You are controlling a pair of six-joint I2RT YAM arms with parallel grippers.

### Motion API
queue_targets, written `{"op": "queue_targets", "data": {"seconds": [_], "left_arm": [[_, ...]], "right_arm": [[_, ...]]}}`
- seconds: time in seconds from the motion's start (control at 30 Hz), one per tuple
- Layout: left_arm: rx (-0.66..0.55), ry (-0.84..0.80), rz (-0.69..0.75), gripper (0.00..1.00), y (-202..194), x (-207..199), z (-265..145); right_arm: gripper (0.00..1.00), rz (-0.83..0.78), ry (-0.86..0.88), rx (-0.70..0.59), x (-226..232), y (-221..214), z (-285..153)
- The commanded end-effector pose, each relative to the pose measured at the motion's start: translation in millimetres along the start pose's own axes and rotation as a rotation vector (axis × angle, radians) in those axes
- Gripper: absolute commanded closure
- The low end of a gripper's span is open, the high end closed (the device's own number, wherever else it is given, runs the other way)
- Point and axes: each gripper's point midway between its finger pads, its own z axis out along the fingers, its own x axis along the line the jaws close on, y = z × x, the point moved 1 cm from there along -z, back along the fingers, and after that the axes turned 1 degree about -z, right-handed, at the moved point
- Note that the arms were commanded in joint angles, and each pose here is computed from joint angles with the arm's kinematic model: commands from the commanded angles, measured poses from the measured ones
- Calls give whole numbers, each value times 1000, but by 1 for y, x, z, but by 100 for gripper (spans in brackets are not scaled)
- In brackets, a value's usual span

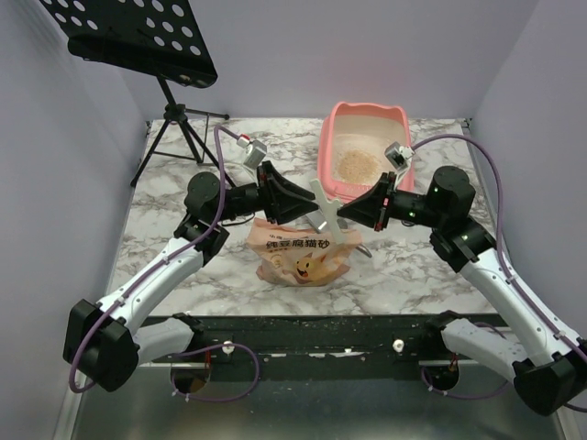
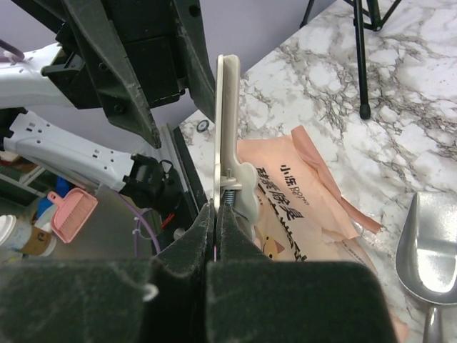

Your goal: Fill the litter box with clean litter

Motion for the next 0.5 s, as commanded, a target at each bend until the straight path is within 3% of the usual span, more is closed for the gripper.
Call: {"op": "queue_targets", "data": {"seconds": [0.0, 0.47], "left_arm": [[-19, -21, 32, 49, 4, -5, -5], [-47, -12, 65, 50, 12, -5, -13]], "right_arm": [[99, -33, 49, -44, 17, 17, 5], [100, -42, 46, -35, 22, 15, 8]]}}
